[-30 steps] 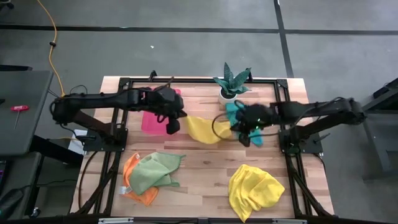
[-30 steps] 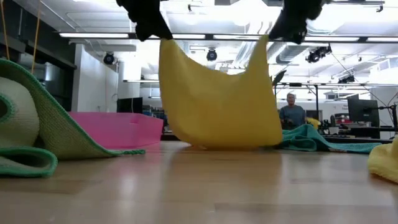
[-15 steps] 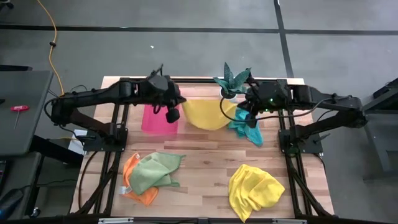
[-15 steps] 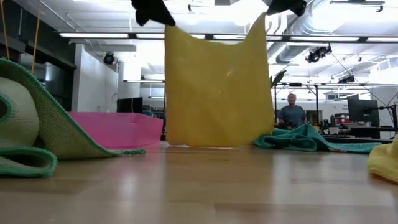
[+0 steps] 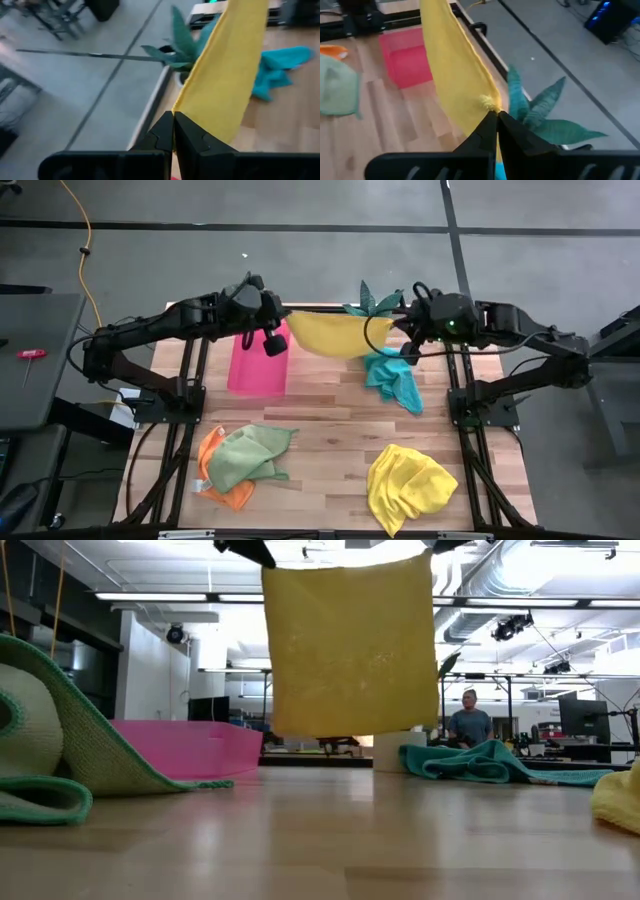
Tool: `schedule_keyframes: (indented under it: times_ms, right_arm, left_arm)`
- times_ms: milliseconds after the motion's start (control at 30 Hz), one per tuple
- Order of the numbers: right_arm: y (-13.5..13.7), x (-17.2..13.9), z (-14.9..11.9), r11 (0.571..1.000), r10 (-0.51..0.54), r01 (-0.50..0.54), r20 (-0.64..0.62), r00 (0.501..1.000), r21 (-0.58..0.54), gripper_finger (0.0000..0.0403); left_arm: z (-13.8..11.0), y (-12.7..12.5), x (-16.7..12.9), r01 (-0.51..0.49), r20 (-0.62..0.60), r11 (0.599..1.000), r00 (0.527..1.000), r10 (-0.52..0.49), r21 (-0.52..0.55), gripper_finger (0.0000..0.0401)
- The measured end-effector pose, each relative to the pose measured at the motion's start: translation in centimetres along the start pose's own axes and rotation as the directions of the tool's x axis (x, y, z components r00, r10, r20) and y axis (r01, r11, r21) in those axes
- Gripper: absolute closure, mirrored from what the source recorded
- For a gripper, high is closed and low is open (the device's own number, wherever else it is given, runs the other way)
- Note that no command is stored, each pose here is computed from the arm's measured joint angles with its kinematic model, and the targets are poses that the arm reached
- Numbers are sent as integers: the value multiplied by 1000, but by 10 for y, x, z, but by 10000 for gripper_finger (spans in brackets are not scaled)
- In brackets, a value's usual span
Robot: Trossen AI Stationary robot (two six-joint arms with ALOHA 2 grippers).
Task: Fold microfiber towels
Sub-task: Fold the top yellow microfiber towel
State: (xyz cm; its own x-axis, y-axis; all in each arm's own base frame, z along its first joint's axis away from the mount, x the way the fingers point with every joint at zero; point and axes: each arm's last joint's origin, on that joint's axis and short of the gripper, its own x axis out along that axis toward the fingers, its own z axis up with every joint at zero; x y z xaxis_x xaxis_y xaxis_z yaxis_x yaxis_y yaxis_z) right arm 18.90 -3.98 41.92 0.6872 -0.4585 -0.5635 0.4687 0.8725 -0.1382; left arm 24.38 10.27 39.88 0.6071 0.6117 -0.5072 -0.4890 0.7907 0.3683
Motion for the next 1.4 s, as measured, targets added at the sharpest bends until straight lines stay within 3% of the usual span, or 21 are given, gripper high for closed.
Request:
schedule_keyframes:
  times_ms: [167,467,667,900,1167,1400]
  right_arm:
    - [3,11,-12,1000,-8,8,-71,997,3,403]
    - [30,39,-55,999,42,-43,-241,970,0,403]
    - [49,46,-76,996,94,-92,-296,950,21,403]
    - [75,53,-100,981,192,-174,-319,928,83,403]
    - [105,60,-130,936,337,-279,-312,888,217,403]
    - [129,54,-157,881,437,-326,-321,840,344,403]
  left_arm:
    - [-2,-3,9,-20,-40,1000,999,20,14,401]
    - [-6,-42,37,88,-145,996,986,-86,9,401]
    - [-9,-89,54,210,-204,977,956,-210,-18,401]
    - [-20,-156,58,342,-289,935,889,-356,-99,401]
    - [-48,-231,58,388,-429,917,816,-387,-88,401]
    - [-63,-261,54,362,-478,922,791,-383,-140,401]
